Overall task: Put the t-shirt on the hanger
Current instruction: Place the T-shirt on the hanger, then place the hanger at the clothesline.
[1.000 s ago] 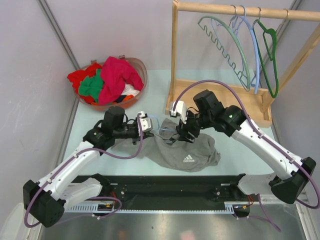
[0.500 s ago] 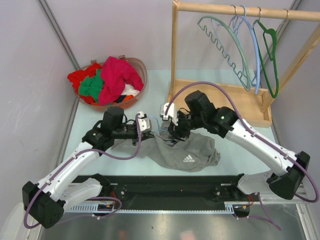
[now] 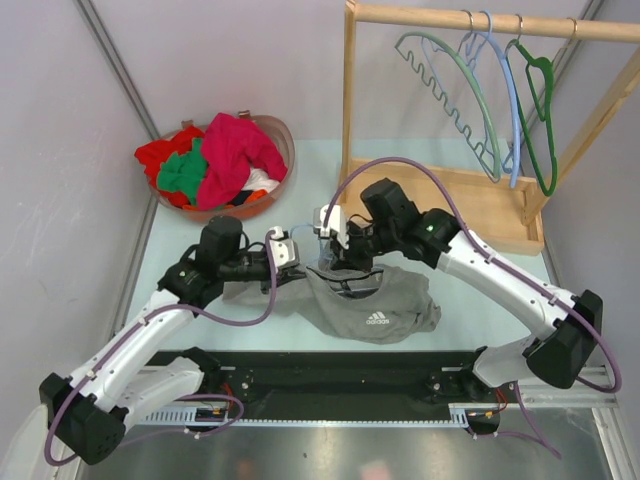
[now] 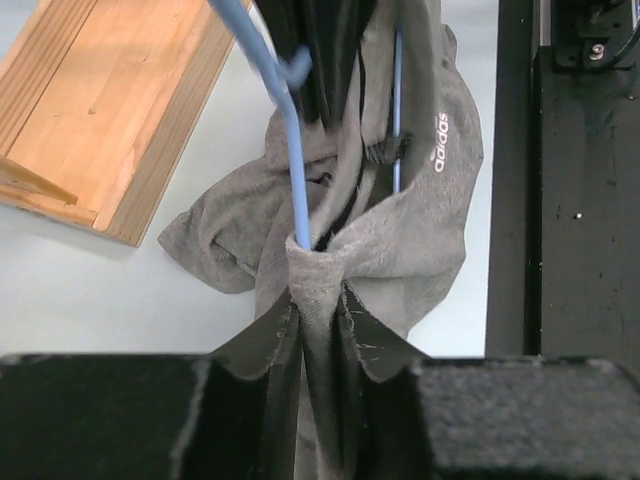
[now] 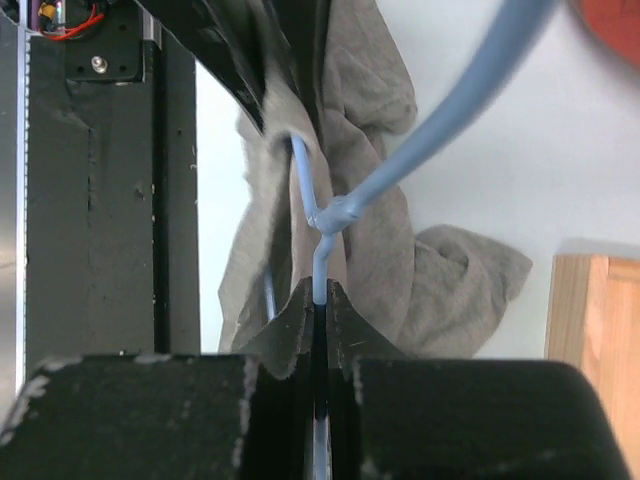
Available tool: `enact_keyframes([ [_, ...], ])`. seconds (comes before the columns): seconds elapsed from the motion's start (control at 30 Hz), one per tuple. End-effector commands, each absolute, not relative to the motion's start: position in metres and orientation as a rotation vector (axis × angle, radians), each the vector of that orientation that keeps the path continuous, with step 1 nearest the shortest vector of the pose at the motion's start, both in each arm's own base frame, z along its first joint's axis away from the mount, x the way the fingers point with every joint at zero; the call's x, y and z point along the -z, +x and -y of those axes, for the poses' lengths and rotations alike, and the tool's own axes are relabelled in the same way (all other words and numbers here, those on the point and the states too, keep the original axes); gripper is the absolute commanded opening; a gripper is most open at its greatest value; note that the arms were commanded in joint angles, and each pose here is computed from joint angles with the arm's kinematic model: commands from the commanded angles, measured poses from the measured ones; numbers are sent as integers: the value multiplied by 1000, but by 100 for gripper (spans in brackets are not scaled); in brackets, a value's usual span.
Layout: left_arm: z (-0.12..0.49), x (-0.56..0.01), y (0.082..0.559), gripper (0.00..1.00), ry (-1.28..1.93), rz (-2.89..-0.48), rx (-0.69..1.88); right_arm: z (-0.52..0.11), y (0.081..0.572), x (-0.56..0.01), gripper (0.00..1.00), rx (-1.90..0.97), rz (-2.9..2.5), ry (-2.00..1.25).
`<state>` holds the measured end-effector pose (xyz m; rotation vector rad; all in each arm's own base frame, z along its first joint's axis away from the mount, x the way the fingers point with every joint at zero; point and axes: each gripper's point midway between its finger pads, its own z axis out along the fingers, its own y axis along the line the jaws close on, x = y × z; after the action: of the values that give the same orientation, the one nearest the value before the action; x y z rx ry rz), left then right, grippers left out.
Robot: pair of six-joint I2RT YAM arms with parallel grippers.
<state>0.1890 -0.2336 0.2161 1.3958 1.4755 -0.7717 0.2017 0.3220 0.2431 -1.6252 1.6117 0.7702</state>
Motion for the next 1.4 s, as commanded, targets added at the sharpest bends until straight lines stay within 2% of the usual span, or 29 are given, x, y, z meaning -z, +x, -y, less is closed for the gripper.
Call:
enact_keyframes([
  [0.0,222,-210,178,23,1420,-1455,792,-296,203,-273,0,-756,-1560,-1568],
  [0.23,198,-197,192,22,1416,-1512,724,-269,185,-284,0,-769,-1580,-1533],
  [0.37,193,-208,199,23,1386,-1509,713,-259,179,-295,0,-745,-1586,-1489],
  [0.47,195,-235,204,42,1331,-1492,717,-252,188,-318,0,-701,-1596,-1406],
  [0.5,196,-253,209,54,1306,-1462,700,-247,195,-324,0,-685,-1626,-1365],
  [0.57,194,-277,216,67,1221,-1456,689,-238,208,-370,0,-623,-1563,-1298],
  [0.6,193,-294,219,80,1196,-1428,674,-235,214,-374,0,-601,-1585,-1291],
  [0.63,193,-305,221,89,1174,-1414,668,-225,220,-418,0,-541,-1495,-1245],
  [0.7,191,-338,226,100,1094,-1375,646,-219,227,-442,0,-487,-1472,-1231],
  [0.73,191,-350,226,100,1070,-1356,643,-210,226,-477,0,-420,-1386,-1208],
  [0.83,192,-392,227,100,1000,-1268,640,-202,229,-505,0,-337,-1340,-1208],
  [0.87,192,-414,225,100,969,-1214,637,-194,222,-530,0,-304,-1282,-1174],
  [1.07,197,-456,217,100,975,-1125,667,-160,197,-546,0,-242,-1306,-1089],
  [1.17,199,-455,216,100,1005,-1104,661,-138,171,-515,0,-255,-1425,-1096],
  [1.2,199,-450,218,100,1007,-1112,662,-132,166,-488,0,-260,-1526,-1110],
  [1.37,206,-430,217,100,1050,-1127,685,-76,144,-434,0,-82,-1718,-1035],
])
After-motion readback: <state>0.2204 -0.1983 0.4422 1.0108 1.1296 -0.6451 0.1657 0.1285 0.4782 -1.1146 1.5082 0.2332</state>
